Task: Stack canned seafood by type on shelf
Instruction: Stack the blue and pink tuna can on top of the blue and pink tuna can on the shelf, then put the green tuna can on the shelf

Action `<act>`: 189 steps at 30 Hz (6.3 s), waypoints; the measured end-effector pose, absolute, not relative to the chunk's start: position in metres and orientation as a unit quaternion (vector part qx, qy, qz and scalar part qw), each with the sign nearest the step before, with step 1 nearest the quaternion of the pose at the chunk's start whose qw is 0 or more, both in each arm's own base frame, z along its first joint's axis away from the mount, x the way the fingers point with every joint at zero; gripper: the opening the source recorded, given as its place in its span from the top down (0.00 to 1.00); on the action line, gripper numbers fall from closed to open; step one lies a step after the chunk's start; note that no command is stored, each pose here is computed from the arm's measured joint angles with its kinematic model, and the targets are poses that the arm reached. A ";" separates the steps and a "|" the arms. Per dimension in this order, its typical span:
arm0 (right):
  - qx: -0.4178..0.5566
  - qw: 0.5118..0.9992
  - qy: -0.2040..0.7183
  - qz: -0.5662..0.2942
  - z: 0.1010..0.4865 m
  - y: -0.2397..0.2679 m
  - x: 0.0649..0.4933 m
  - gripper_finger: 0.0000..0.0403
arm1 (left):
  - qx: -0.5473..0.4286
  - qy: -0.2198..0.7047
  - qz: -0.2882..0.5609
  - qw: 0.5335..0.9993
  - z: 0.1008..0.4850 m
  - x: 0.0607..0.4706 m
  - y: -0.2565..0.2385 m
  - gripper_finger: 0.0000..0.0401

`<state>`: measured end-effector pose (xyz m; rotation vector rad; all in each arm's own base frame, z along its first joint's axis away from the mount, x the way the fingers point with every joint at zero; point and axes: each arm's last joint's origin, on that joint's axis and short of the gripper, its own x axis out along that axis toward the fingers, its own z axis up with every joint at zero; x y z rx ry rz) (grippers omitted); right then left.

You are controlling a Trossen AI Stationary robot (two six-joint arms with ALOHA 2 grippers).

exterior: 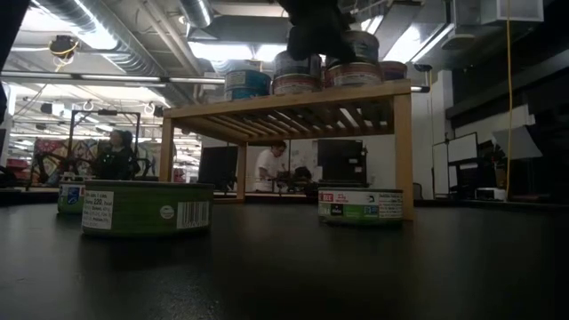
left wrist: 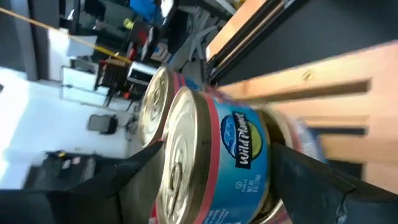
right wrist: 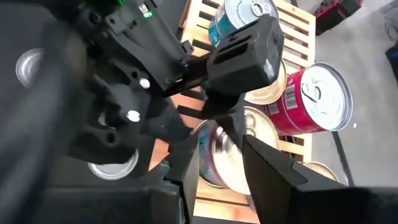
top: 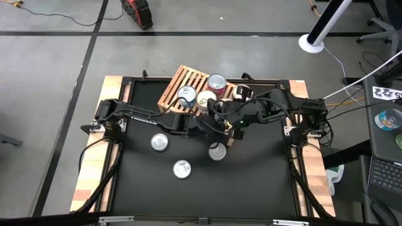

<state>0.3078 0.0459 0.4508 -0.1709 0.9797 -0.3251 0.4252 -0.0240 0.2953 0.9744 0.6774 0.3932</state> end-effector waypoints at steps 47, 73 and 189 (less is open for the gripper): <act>-0.078 0.915 0.390 -0.066 0.324 0.193 0.306 0.70 | 0.065 0.446 -0.020 0.892 0.298 0.257 -0.208 0.29; -0.066 0.949 0.308 0.026 0.243 0.203 0.333 0.54 | 0.150 0.506 0.018 0.849 0.173 0.280 -0.246 0.32; -0.312 0.882 0.348 0.063 0.173 0.213 0.355 0.34 | -0.051 0.430 0.094 0.897 0.210 0.363 -0.213 1.00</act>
